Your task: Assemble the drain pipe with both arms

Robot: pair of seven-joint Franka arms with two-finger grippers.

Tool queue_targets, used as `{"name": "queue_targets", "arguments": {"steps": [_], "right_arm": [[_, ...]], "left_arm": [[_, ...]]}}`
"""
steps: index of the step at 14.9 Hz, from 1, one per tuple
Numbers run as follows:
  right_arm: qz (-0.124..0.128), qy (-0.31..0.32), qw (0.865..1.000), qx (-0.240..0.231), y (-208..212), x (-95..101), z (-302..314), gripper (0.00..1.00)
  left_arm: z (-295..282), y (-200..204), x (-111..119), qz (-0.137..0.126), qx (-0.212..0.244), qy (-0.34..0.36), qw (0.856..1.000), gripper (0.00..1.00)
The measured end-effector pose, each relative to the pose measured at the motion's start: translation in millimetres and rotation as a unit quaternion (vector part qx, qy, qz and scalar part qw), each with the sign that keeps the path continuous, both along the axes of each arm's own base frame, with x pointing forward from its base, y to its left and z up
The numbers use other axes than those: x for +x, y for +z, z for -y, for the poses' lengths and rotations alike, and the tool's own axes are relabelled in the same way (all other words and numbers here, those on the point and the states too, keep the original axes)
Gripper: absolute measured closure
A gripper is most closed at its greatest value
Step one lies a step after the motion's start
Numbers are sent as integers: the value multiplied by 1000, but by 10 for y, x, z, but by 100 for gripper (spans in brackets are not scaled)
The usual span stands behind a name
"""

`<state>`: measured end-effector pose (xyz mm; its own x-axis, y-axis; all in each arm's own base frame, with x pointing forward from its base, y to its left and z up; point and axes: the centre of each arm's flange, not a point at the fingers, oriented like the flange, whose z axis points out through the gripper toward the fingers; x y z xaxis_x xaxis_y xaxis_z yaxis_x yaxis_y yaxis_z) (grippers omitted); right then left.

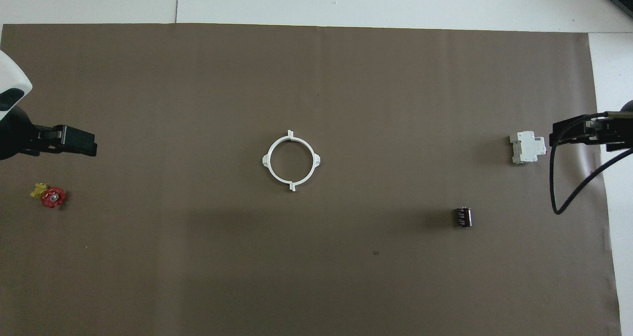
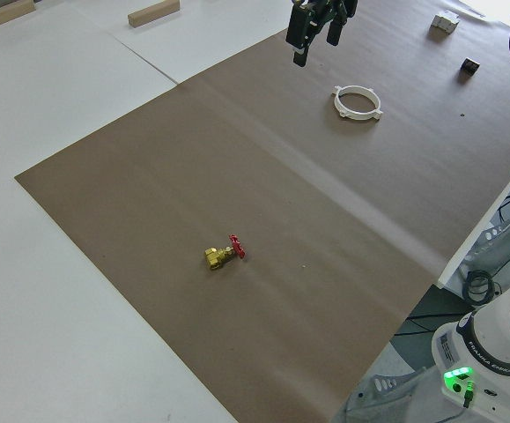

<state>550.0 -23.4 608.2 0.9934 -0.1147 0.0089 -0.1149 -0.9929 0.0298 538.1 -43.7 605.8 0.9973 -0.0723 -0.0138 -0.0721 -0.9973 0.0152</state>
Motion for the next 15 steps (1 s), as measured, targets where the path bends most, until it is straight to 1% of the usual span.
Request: {"name": "queue_targets", "arguments": {"steps": [15], "right_arm": [[0,0,1000,0,0,0,0,0]], "left_arm": [[-42,0,1,-1,0,3,1000,0]]}}
